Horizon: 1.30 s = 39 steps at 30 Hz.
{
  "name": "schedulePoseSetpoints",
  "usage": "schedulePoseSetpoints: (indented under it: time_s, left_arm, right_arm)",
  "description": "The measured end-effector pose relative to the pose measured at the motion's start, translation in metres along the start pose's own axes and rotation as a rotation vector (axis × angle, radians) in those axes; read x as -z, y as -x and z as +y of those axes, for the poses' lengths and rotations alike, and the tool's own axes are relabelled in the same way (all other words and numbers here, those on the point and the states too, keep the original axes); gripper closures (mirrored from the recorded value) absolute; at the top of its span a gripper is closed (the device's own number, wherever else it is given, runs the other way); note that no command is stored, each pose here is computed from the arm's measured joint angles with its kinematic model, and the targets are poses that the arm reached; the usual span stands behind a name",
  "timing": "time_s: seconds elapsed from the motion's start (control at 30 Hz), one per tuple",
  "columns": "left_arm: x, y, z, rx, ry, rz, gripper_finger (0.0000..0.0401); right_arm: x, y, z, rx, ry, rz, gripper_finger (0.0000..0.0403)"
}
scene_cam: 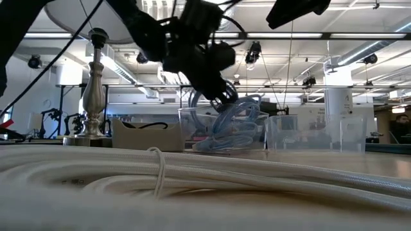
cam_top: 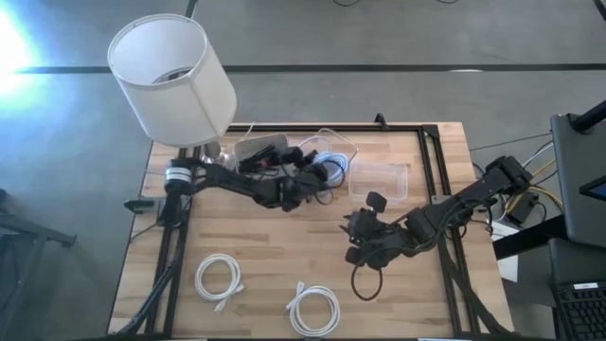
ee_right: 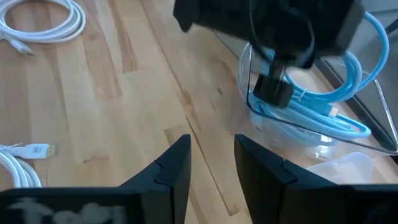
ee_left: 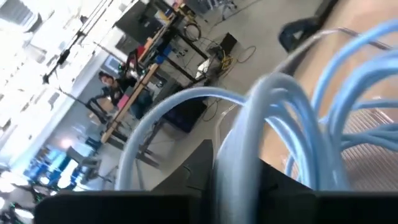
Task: Pick & Place USB Port
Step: Put the blue USB cable into the left transparent bin
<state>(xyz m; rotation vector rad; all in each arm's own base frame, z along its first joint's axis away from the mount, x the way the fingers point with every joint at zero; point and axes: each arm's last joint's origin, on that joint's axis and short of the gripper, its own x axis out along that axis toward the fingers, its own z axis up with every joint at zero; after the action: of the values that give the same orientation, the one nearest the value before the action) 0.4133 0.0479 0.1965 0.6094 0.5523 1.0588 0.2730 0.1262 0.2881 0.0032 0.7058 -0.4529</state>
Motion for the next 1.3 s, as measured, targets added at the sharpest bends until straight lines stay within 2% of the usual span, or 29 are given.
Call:
schedulePoseSetpoints:
  time_s: [0.2, 0.4, 0.67, 0.9, 1.07, 1.2, 1.3]
  left_arm:
    - [-0.012, -0.008, -0.017, 0.009, -0.090, 0.043, 0.0327]
    - [-0.028, -0.001, -0.014, 0.009, -0.184, 0.090, 0.0294]
    - [-0.047, 0.014, -0.010, 0.032, -0.204, 0.064, 0.0253]
    - [-0.062, 0.036, -0.013, 0.073, -0.211, 0.032, 0.0244]
    - [-0.061, 0.038, -0.017, 0.171, -0.167, -0.001, 0.0243]
    - [-0.050, 0.025, -0.018, 0.252, -0.138, 0.020, 0.0243]
    - [-0.044, 0.014, -0.015, 0.257, -0.128, 0.043, 0.0242]
  right_arm:
    - [0.000, 0.000, 0.000, 0.000, -0.001, -0.001, 0.0277]
    - [0.000, 0.000, 0.000, -0.001, 0.000, 0.002, 0.0283]
    - [0.000, 0.000, 0.000, -0.002, 0.000, 0.001, 0.0285]
    - [0.001, 0.000, 0.000, 0.000, 0.003, 0.004, 0.0277]
    - [0.001, 0.000, 0.000, 0.001, 0.004, 0.005, 0.0282]
    - [0.001, 0.000, 0.000, 0.001, 0.004, 0.005, 0.0286]
    - [0.001, 0.000, 0.000, 0.002, 0.004, 0.005, 0.0287]
